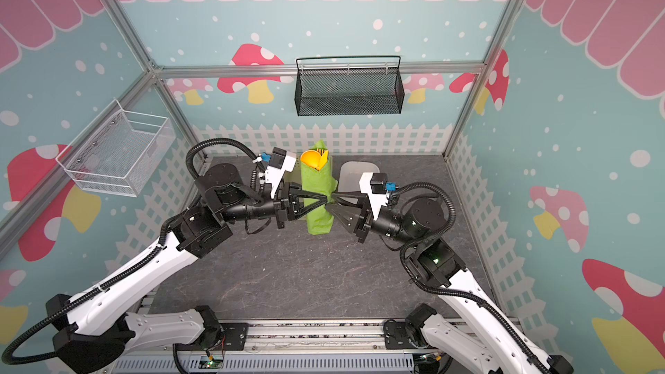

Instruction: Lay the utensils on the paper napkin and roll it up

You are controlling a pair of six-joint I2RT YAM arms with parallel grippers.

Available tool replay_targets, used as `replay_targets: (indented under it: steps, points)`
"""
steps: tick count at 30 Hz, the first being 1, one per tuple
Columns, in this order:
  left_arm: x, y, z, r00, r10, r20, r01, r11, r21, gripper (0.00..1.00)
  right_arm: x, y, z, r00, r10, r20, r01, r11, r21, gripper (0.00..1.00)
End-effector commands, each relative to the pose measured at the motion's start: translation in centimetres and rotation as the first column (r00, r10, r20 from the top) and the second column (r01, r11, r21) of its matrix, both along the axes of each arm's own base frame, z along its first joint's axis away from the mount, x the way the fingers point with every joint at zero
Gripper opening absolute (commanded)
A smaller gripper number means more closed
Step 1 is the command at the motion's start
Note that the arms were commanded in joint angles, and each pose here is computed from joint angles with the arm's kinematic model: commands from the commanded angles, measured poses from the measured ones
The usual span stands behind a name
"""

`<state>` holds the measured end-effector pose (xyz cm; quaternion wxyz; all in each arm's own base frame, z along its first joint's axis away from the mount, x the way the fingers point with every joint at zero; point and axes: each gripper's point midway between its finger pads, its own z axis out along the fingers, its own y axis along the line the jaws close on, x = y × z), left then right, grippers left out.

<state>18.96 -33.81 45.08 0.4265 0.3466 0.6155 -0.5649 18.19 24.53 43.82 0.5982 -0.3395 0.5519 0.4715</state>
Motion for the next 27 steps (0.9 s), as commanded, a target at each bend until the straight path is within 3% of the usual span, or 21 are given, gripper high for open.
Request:
replay_targets:
  steps: [1,14,27]
  points:
    - [-0.9,0.2,1.0,0.999,-0.035,0.026,0.036,0.999,-0.032,0.00,-1.2,-0.1,1.6,0.997,0.040,0.061,-0.041,0.999,0.005,0.36]
    - [-1.3,-0.1,1.3,0.997,-0.072,0.022,0.074,0.996,-0.051,0.00,-2.8,1.0,1.7,0.981,0.182,0.072,-0.182,0.983,-0.004,0.37]
    - [-1.2,-1.0,1.1,0.995,-0.100,0.015,0.101,0.994,-0.046,0.00,-4.2,1.5,2.3,0.954,0.285,0.097,-0.289,0.957,0.026,0.30]
